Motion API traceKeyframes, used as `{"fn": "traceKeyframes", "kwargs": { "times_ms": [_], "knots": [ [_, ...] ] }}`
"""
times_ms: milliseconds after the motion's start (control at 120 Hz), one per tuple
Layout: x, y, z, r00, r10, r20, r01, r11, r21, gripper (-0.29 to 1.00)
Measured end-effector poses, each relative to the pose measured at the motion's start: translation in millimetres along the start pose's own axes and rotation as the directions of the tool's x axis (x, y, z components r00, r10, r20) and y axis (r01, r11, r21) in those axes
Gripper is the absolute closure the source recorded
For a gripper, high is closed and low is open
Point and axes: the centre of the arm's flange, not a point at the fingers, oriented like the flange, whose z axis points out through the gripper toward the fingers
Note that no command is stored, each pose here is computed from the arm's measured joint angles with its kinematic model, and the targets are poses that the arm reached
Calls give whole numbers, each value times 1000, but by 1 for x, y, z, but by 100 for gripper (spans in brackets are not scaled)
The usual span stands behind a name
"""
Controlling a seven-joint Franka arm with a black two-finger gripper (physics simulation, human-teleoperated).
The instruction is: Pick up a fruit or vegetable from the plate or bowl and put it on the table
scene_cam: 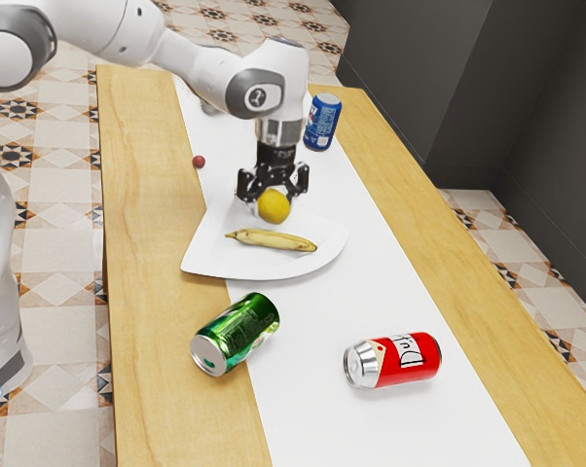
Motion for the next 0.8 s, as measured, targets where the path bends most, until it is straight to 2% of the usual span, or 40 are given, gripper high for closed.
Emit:
{"fn": "traceKeyframes", "kwargs": {
  "times_ms": [75, 133, 267, 358, 417, 492, 683, 800],
  "knots": [
    [-6, 8, -38, 999, 30, -35, -32, 998, -57, 21],
    [15, 7, -58, 999, 1, -52, -5, 997, -76, 21],
    [89, -8, -74, 991, -119, -65, 114, 991, -70, 21],
    [111, -16, -76, 987, -149, -68, 145, 988, -57, 21],
    [116, -18, -77, 986, -150, -69, 147, 988, -51, 21],
    [121, -20, -78, 988, -142, -64, 140, 989, -46, 12],
    [136, -26, -80, 990, -131, -53, 129, 991, -46, 3],
    [85, -19, -94, 997, -73, -13, 72, 994, -84, 1]
  ]
}}
